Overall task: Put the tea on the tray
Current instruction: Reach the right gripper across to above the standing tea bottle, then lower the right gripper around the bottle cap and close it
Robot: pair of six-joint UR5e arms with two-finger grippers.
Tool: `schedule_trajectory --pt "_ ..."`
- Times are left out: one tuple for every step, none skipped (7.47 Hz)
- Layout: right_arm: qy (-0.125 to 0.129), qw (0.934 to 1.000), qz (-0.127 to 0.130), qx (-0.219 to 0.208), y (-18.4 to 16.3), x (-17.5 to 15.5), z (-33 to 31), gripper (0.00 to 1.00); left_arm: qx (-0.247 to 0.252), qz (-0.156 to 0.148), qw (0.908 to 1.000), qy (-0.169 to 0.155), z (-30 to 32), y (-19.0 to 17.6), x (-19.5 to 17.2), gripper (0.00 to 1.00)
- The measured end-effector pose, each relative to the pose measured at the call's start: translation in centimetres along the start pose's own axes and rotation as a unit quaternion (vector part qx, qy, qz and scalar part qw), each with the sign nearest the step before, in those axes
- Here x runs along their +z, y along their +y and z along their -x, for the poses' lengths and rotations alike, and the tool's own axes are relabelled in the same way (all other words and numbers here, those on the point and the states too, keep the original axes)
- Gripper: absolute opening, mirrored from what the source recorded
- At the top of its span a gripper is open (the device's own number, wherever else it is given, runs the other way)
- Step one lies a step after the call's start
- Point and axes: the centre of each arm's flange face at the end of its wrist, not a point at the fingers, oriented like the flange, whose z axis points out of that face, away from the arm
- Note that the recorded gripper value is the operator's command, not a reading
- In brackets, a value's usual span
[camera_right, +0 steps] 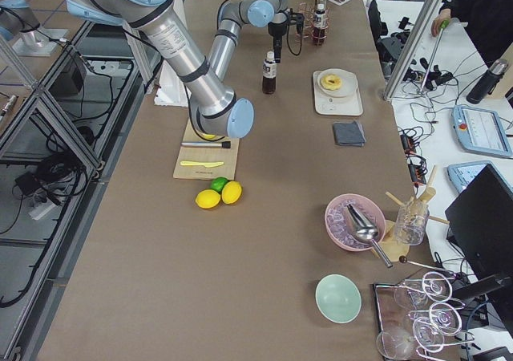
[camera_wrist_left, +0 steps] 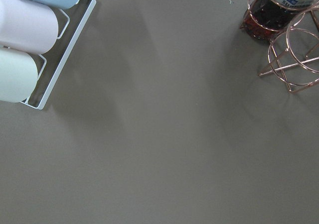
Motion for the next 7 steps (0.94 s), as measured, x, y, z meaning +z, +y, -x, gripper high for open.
schedule_trajectory --pt "0.008 1.0000 0.004 0.000 0.7 0.3 1.6 1.00 -0.002 0.000 1.0000 0.000 0.1 0.1 0.0 0.98" --pt "0.015 0.9999 0.007 -0.002 1.5 0.9 2.7 1.00 -0.003 0.000 1.0000 -0.001 0.3 0.2 0.0 0.98" --pt "0.023 0.9997 0.009 -0.004 2.0 1.8 3.5 1.00 -0.004 0.000 1.0000 -0.001 0.3 0.2 -0.1 0.98" --pt "0.030 0.9995 0.006 -0.006 2.3 2.5 4.4 1.00 -0.004 0.000 1.0000 -0.002 0.3 0.2 -0.1 0.98" --pt "0.032 0.9994 0.004 -0.009 2.4 2.8 5.1 1.00 -0.004 -0.001 1.0000 -0.002 0.4 0.2 -0.1 0.98" --pt "0.034 0.9994 0.004 -0.010 2.5 3.0 5.6 0.99 -0.004 -0.001 1.0000 -0.002 0.4 0.1 -0.1 0.98" --pt "0.038 0.9992 0.004 -0.010 2.3 3.4 6.2 0.96 -0.004 -0.001 1.0000 -0.002 0.4 0.1 -0.1 0.98"
